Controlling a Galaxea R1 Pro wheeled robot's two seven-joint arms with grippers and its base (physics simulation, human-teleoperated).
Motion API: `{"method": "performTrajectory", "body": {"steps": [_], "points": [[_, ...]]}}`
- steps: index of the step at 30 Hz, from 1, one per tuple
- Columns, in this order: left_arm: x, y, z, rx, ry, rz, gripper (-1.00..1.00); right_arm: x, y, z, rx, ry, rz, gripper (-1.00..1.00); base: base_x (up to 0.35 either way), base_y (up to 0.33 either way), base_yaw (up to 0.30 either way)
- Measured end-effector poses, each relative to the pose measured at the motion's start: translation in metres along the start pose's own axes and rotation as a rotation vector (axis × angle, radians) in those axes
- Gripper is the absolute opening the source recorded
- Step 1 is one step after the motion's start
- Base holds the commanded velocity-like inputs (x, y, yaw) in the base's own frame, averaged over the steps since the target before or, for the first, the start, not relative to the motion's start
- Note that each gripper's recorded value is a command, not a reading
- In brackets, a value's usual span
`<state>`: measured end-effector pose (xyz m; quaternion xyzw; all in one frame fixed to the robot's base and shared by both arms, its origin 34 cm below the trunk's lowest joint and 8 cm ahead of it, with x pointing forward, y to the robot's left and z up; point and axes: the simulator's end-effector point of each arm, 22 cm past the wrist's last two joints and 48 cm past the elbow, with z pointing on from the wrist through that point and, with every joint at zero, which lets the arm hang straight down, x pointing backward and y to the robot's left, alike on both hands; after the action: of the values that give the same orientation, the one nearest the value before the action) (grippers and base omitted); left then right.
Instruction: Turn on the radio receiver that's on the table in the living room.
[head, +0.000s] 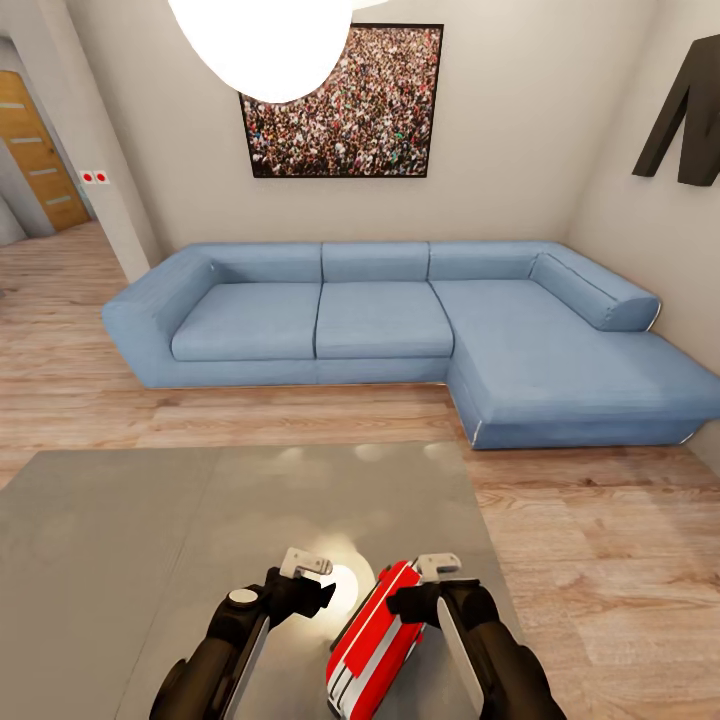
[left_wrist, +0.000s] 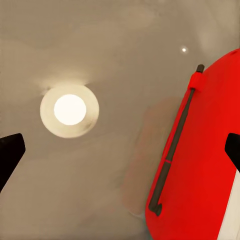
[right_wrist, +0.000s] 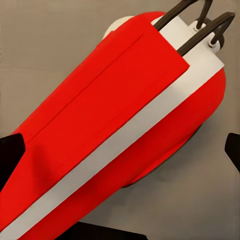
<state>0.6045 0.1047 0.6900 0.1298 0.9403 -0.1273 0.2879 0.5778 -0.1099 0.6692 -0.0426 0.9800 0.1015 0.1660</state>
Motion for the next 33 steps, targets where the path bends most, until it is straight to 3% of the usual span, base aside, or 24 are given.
{"method": "performTrajectory", "body": {"steps": [11, 33], "points": [[0.0, 0.0, 0.0, 0.001, 0.001, 0.0, 1.0, -0.001, 0.015, 0.0, -0.014, -0.004, -0.053, 1.0, 0.0, 0.0, 0.0], [0.0, 0.0, 0.0, 0.0, 0.001, 0.0, 1.0, -0.002, 0.018, 0.005, -0.02, -0.032, -0.059, 1.0, 0.0, 0.0, 0.0]]}}
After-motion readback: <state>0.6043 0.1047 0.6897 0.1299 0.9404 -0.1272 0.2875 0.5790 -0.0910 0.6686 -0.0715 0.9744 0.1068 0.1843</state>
